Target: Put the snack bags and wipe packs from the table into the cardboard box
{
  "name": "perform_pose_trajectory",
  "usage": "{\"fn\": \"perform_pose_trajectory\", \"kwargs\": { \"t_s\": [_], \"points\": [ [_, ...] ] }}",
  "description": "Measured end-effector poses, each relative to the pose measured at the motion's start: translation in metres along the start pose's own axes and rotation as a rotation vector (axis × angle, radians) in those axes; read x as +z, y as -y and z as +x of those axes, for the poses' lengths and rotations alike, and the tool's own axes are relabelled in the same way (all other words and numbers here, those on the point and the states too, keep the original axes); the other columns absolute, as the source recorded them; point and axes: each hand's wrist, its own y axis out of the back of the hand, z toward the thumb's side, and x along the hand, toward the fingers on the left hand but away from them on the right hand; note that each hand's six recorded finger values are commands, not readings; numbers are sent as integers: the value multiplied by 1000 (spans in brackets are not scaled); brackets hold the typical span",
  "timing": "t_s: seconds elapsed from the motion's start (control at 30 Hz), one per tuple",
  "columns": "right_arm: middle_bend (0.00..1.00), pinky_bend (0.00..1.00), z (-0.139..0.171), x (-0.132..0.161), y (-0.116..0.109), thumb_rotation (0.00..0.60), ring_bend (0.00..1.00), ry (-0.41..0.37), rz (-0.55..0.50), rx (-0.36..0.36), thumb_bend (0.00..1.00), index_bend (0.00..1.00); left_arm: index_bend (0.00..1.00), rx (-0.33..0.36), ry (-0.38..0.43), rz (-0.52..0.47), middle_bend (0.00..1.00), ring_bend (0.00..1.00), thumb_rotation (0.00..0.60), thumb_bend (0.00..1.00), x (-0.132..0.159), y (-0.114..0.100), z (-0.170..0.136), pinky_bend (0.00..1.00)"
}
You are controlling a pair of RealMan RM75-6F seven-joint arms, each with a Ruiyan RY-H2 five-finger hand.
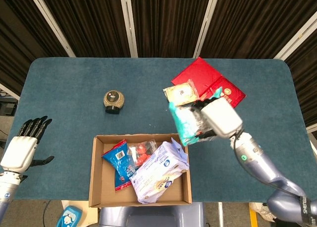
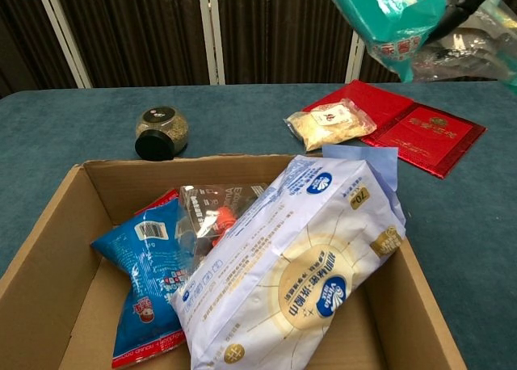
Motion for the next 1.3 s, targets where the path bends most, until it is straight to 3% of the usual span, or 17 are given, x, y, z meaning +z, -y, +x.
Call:
{"fn": "perform_pose_trajectory", "kwargs": {
  "t_s": [0.33,0.5,0.7,0.8,0.87,0.97,1.07,1.3],
  "points": [
    [737,786,3,63,-7,600,725,-138,-41,15,143,781,0,-13,-7,-2,0,0,600,0,-3,2,0,0],
    [736,786,10,92,1,600,724,-220,-51,35,143,780,0,-20,-6,1,0,0,600,0,-4,4,1,0],
    [722,784,5,116,13,600,709,-261,-88,55,139,761,0,-20,-8,-1,0,0,600,0,-4,4,1,0],
    [583,659,3,126,18,600,586,-272,-96,60,81,608,0,-21,-10,-3,0,0,600,0,-5,4,1,0],
    [360,451,2,130,22,600,387,-275,-91,66,23,351,0,-24,-11,-2,0,0,600,0,-6,4,1,0],
    [102,260,1,131,29,600,129,-270,-75,93,0,68,0,-23,-13,-4,0,0,600,0,-7,4,1,0],
    [7,172,0,131,34,600,16,-262,-50,124,0,0,0,-23,-18,-7,0,0,600,0,-9,3,1,0],
    [0,132,-1,132,32,600,0,-238,27,143,0,0,0,-27,-24,-14,0,0,600,0,-10,4,2,0]
  ]
}}
